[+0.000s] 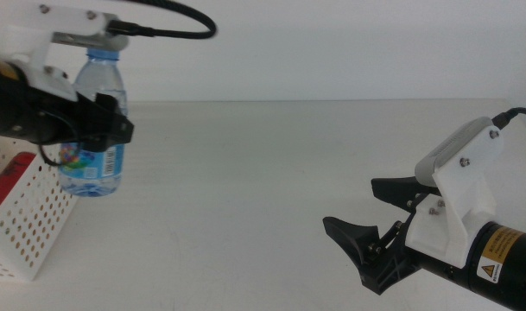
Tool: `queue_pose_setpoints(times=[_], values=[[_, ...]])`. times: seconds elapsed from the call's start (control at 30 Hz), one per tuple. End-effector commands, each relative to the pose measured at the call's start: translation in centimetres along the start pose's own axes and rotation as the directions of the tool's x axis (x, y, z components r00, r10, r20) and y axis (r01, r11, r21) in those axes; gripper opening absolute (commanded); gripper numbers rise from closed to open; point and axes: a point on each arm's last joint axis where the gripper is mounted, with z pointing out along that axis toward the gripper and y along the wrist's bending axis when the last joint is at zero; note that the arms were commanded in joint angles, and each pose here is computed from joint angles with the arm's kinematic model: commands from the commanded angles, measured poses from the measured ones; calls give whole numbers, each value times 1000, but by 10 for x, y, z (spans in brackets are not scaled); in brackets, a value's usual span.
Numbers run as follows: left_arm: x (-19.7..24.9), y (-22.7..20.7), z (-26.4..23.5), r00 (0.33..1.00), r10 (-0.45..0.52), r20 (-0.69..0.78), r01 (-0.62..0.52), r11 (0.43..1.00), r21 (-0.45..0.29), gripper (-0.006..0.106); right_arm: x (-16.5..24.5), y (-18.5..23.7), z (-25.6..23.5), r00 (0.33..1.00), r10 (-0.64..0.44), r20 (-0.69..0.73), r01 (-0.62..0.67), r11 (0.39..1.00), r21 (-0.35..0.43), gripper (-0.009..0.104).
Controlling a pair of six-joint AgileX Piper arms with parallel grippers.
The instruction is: Use arms to grab the bottles and put them into the dustbin to the left of the table.
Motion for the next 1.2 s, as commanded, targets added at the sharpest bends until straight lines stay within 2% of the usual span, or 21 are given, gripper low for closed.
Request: queue_pose_setpoints(times=[0.0,0.17,0.33,0.6,0.7,0.87,1.0,1.17], values=[[-22,11,-20,989,-18,144,18,1000,1,-5,-17,1,-4,994,-24,108,24,1000,-4,72],[-29,41,-26,991,-72,114,78,995,-57,-5,-17,1,-4,994,-24,108,24,1000,-4,72],[-39,73,-32,989,-144,20,145,985,-94,-5,-17,1,-4,994,-24,108,24,1000,-4,72],[-53,124,-18,953,-247,-177,230,967,-107,-5,-17,1,-4,994,-24,108,24,1000,-4,72],[-53,138,-7,936,-258,-239,236,965,-117,-5,-17,1,-4,994,-24,108,24,1000,-4,72],[-53,158,12,916,-246,-317,198,964,-177,-5,-17,1,-4,994,-24,108,24,1000,-4,72],[-51,171,26,905,-237,-354,166,961,-219,-5,-17,1,-4,994,-24,108,24,1000,-4,72],[-46,180,44,892,-243,-381,160,958,-238,-5,-17,1,-4,994,-24,108,24,1000,-4,72]])
